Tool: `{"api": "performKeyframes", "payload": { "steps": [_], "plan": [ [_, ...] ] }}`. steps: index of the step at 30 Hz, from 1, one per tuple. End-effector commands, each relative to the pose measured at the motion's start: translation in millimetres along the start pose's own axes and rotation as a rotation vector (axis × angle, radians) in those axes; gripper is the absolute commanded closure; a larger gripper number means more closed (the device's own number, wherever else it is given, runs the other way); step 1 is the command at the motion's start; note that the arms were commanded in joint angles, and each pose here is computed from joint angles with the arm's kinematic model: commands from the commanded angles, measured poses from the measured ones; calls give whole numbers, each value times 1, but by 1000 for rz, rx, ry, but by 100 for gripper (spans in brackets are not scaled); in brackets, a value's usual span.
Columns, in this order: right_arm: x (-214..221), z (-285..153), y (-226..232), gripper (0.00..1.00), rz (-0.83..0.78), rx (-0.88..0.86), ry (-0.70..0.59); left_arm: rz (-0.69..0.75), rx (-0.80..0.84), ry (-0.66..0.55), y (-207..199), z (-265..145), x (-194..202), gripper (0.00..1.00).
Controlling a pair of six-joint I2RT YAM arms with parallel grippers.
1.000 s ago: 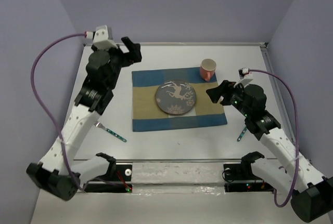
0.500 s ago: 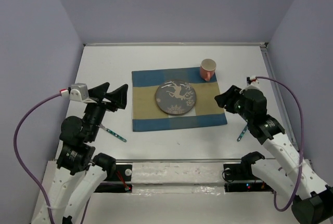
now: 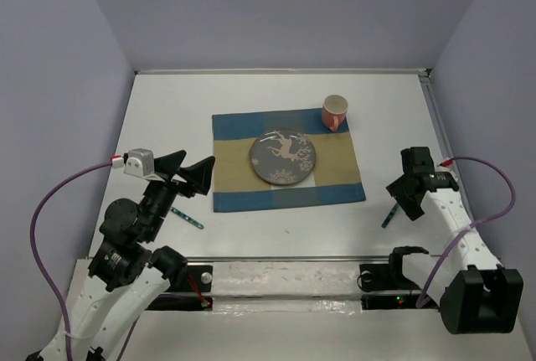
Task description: Set the dinner table for one person
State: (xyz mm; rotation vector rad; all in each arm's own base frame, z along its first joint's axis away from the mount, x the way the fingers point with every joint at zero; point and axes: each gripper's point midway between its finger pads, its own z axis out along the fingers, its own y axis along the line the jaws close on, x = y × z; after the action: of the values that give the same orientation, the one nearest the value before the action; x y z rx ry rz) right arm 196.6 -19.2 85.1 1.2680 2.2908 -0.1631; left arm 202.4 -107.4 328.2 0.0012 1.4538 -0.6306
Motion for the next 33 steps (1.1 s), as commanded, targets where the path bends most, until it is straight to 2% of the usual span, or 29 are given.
{"api": "performKeyframes", "payload": {
  "steps": [1, 10, 16, 23, 24, 25, 29, 33],
  "plan": [
    [-12, 7, -19, 31, 66, 128, 6, -5, -10, -82, -3, -12, -28, 1],
    [-12, 39, -4, 35, -2, 147, 36, -27, 38, -98, -12, -23, -32, 1],
    [2, 63, -5, 46, -32, 155, 65, -29, 41, -102, -12, -23, -33, 1],
    [18, 86, 4, 54, -61, 148, 128, -23, 38, -84, -13, -19, -29, 1],
    [19, 89, 4, 58, -64, 149, 135, -21, 33, -80, -12, -18, -28, 1],
    [19, 90, 6, 69, -65, 147, 133, -18, 32, -77, -12, -17, -27, 1],
    [9, 85, 11, 99, -67, 124, 101, -12, 17, -71, -9, -15, -25, 1],
    [-24, 63, 23, 100, -85, 67, -5, -3, -5, -56, -5, -10, -21, 1]
  ]
}}
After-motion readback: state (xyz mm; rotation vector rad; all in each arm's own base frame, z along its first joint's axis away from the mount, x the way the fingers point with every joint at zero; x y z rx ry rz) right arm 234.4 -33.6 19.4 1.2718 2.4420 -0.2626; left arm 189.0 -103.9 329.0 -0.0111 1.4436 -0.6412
